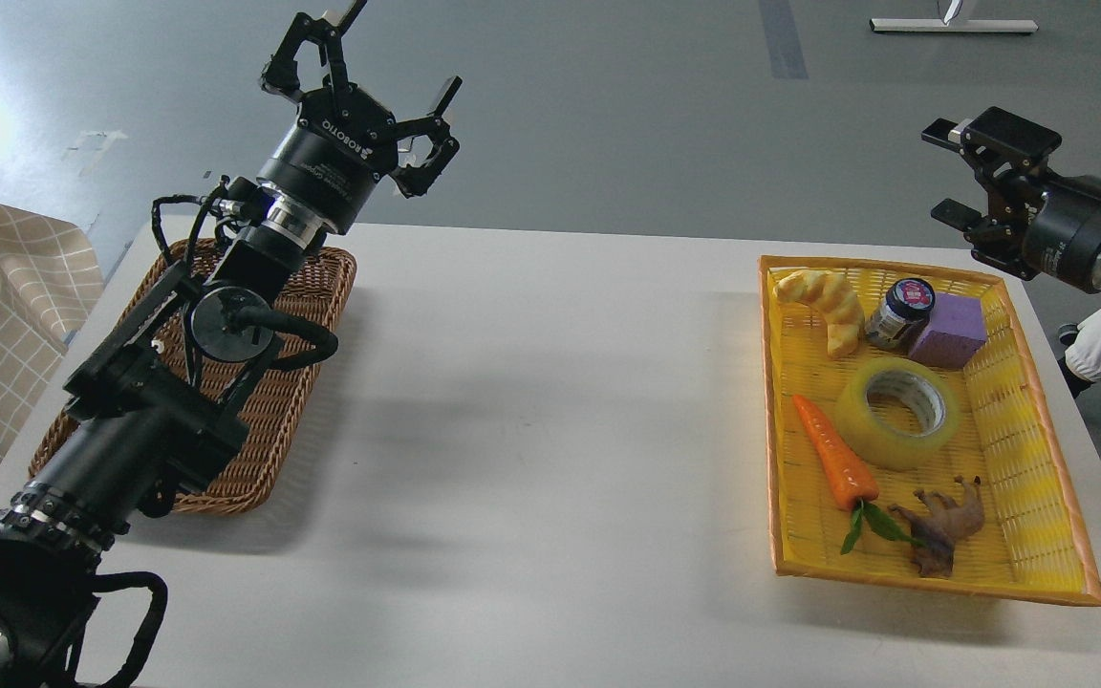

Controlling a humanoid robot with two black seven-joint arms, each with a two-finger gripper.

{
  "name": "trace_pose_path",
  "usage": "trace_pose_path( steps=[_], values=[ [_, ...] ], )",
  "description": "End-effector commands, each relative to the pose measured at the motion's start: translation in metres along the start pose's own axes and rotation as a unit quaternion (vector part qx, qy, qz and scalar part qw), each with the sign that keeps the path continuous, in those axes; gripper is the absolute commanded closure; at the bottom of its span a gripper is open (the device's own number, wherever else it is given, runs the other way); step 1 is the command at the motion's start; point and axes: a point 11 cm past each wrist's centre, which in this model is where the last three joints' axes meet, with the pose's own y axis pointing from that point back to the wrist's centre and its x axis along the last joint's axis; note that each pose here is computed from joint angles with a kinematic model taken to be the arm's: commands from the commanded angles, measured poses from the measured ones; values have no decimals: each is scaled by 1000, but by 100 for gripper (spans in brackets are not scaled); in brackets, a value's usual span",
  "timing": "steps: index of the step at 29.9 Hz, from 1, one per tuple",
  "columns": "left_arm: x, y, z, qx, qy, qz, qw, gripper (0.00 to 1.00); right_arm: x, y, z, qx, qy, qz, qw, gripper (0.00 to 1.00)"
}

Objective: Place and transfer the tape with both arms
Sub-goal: 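Raise the right gripper and move it toward the yellow tape roll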

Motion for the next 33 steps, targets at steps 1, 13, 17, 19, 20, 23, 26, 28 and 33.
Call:
trace_pose_path(
  steps=[1,13,17,19,20,23,26,28,33],
  values=[
    [0,0,1,0,-1,0,1000,2,5,10,2,-37,70,-4,997,0],
    [-1,-1,1,0,-1,-1,1000,2,7,54,18,-147,245,-33,958,0],
    [0,-1,2,-1,-1,-1,1000,2,6,63,32,-168,248,-37,953,0],
    [0,-1,2,-2,-1,-1,1000,2,7,64,35,-175,257,-37,950,0],
    [0,-1,2,-1,-1,-1,1000,2,7,65,36,-178,259,-37,948,0],
    [0,-1,2,-1,-1,-1,1000,2,7,66,40,-188,272,-39,943,1],
    [0,0,1,-1,-1,0,1000,2,4,67,45,-194,273,-43,942,1],
    [0,0,1,-1,-1,0,1000,2,5,68,45,-194,274,-42,941,1],
    [-1,-1,3,-2,-2,-1,1000,2,6,70,47,-206,299,-43,931,1]
  ],
)
